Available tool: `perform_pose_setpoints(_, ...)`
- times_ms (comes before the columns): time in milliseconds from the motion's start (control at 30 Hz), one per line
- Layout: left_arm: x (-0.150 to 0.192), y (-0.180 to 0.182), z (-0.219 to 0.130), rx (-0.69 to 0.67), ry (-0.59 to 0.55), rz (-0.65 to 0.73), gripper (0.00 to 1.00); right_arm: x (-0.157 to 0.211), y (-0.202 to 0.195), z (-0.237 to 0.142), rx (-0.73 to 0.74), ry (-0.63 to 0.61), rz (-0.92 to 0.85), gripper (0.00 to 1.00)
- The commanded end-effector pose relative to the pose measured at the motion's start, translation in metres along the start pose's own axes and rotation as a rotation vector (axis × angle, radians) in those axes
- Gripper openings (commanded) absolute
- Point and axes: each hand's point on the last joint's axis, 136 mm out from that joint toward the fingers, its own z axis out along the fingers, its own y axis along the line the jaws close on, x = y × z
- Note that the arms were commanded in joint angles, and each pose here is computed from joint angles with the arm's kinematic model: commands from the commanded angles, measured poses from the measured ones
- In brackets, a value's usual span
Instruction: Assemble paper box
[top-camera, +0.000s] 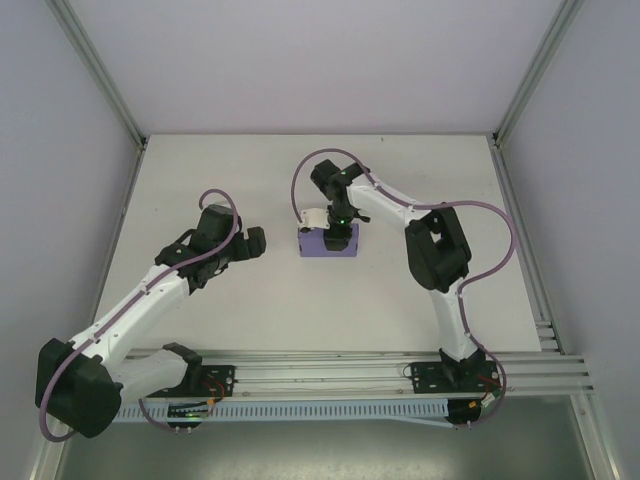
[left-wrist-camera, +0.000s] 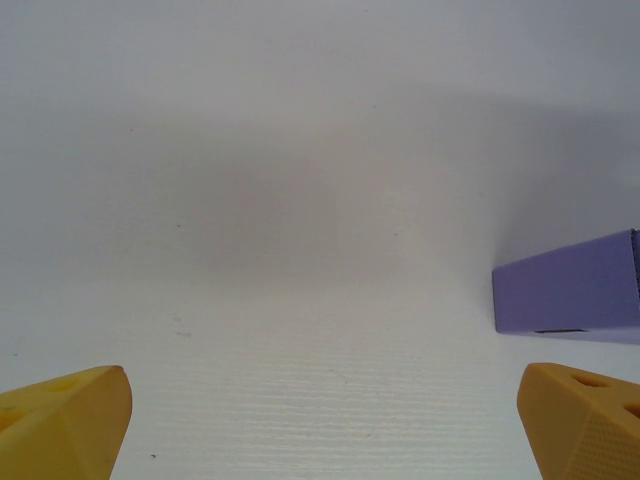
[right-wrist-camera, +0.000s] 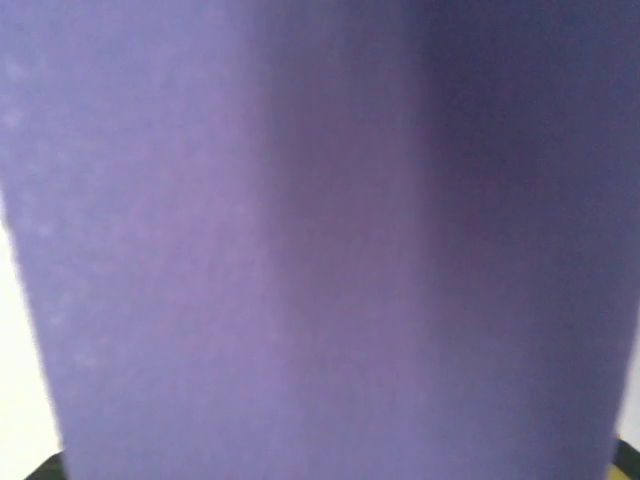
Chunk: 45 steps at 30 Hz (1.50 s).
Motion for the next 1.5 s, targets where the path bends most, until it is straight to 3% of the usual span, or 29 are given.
perform_pose_setpoints(0, 0.000, 0.003, -0.004, 0.000, -0.006, -0.002, 0.98, 0.000, -0.005, -0.012, 0.063, 0.028, 0.003, 0.30)
perform_pose_setpoints(167, -0.005, 0.003, -0.011, 0.005, -0.032, -0.007, 0.98, -0.007, -0.026, -0.035, 0.220, 0.005, 0.037, 0.28)
perform_pose_setpoints(300, -0.007, 0.006, -0.018, 0.006, -0.060, -0.018, 0.98, -0.006, -0.063, -0.050, 0.497, 0.032, 0.036, 0.28)
perform_pose_setpoints(533, 0.002, 0.008, -0.019, 0.019, -0.045, -0.035, 0.98, -0.001, -0.067, -0.030, 0.717, 0.029, -0.058, 0.28)
perform_pose_setpoints(600, 0.004, 0.008, -0.019, 0.018, -0.039, -0.034, 0.98, 0.002, -0.057, -0.021, 0.730, 0.041, -0.096, 0.34)
perform_pose_setpoints(733, 0.002, 0.009, -0.022, 0.014, -0.039, -0.034, 0.98, 0.009, -0.035, -0.003, 0.696, 0.049, -0.101, 0.60)
perform_pose_setpoints(867, -0.002, 0.006, -0.025, 0.025, -0.053, -0.029, 0.98, 0.016, -0.003, 0.004, 0.610, 0.047, -0.114, 0.76)
perform_pose_setpoints(1033, -0.008, 0.007, -0.023, 0.011, -0.069, -0.030, 0.98, 0.005, 0.030, -0.017, 0.550, -0.056, -0.077, 0.89)
perform_pose_setpoints(1100, -0.016, 0.010, -0.021, -0.011, -0.095, -0.030, 0.98, 0.001, 0.043, -0.031, 0.527, -0.105, -0.068, 0.99)
perform_pose_setpoints(1167, -0.026, 0.017, -0.019, -0.040, -0.118, -0.041, 0.98, 0.000, 0.049, -0.052, 0.540, -0.159, -0.045, 0.99)
perform_pose_setpoints(1300, -0.054, 0.038, -0.012, -0.098, -0.186, -0.047, 0.99, 0.018, 0.017, -0.119, 0.719, -0.325, 0.233, 0.99)
perform_pose_setpoints(1400, -0.078, 0.073, -0.005, -0.262, -0.309, 0.006, 0.99, 0.076, -0.020, -0.167, 0.895, -0.459, 0.618, 0.99)
perform_pose_setpoints(1467, -0.089, 0.097, -0.001, -0.367, -0.420, 0.037, 0.98, 0.126, -0.031, -0.179, 1.014, -0.523, 0.823, 0.99)
